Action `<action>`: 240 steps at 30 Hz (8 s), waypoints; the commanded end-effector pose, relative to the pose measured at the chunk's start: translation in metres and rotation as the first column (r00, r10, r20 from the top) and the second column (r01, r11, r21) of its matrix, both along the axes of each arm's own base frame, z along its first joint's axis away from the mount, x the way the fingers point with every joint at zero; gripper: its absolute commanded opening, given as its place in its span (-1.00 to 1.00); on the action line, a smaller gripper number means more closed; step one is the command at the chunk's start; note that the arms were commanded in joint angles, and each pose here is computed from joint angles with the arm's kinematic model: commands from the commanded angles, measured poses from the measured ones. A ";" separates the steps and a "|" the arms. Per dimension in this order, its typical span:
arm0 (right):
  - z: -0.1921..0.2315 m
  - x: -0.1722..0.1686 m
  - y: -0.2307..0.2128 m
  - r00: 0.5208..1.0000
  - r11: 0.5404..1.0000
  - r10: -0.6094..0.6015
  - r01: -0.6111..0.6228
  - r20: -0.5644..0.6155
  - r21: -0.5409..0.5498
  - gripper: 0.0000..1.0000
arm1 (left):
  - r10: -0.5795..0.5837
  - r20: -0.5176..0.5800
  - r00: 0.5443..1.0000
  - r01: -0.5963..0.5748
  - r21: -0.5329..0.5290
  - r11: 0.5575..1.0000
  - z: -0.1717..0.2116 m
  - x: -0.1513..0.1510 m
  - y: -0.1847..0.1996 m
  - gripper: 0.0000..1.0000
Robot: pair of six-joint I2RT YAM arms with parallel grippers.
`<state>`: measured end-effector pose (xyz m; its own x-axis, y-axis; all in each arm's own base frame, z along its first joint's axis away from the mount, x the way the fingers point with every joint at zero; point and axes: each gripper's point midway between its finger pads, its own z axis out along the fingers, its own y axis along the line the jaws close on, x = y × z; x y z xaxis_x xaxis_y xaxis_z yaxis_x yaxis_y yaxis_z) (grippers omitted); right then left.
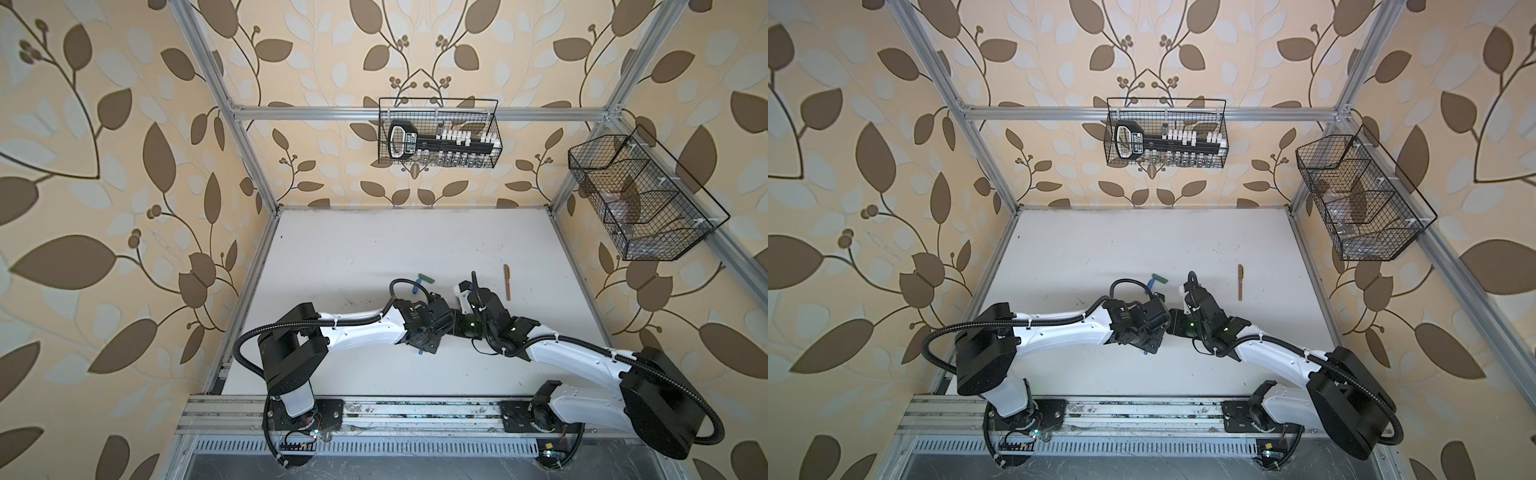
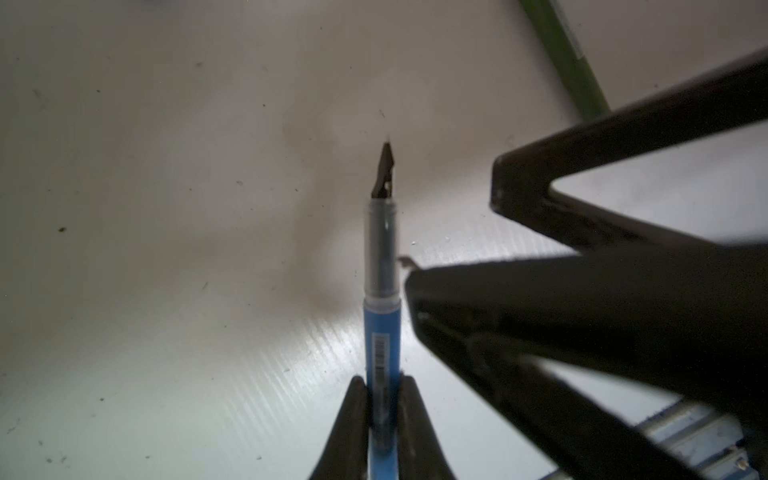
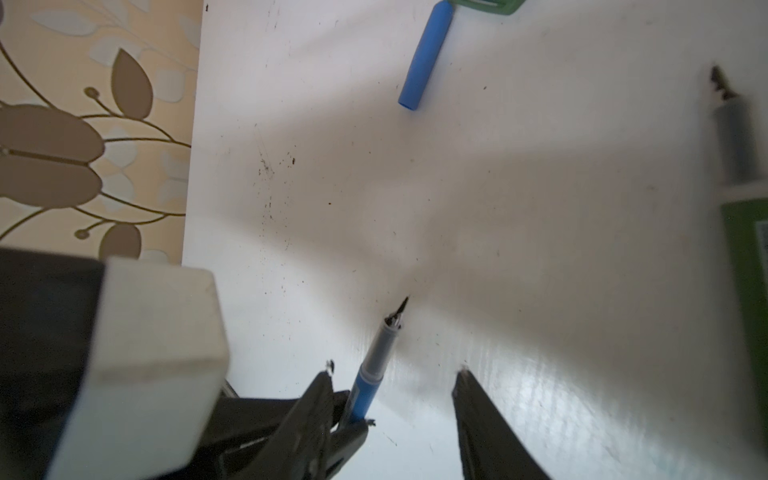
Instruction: Insert the pens into the pen caps
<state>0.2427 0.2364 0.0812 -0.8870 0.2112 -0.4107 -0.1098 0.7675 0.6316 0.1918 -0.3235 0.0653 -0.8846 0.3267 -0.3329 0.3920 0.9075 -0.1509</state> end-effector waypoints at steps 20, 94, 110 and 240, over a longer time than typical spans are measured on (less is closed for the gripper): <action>0.003 0.018 0.037 1.000 0.984 0.007 -0.003 -0.025 0.181 -0.10 | 0.010 0.098 0.995 -0.002 -0.081 0.997 0.047 0.009 -0.003 -0.70; 0.155 0.016 0.026 0.955 0.856 0.247 -0.295 0.165 0.424 -1.00 | -0.339 0.113 0.934 0.333 -0.616 0.714 0.165 -0.008 0.011 0.80; 0.157 0.018 0.029 0.957 0.839 0.236 -0.289 0.172 0.461 -1.00 | -0.333 0.073 0.940 0.301 -0.641 0.707 0.161 -0.003 0.001 -0.17; 0.128 0.077 0.019 0.974 0.975 0.075 -0.117 0.215 0.188 -0.84 | -0.086 0.245 0.966 0.207 -0.528 0.824 0.163 0.012 0.043 -0.74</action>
<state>0.3247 0.2549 0.1921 -0.8170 0.1941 -0.5430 -0.2952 0.6681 0.6830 0.2037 -0.2648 0.1990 -0.7722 0.1761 -0.6104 0.5400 0.6882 -0.4846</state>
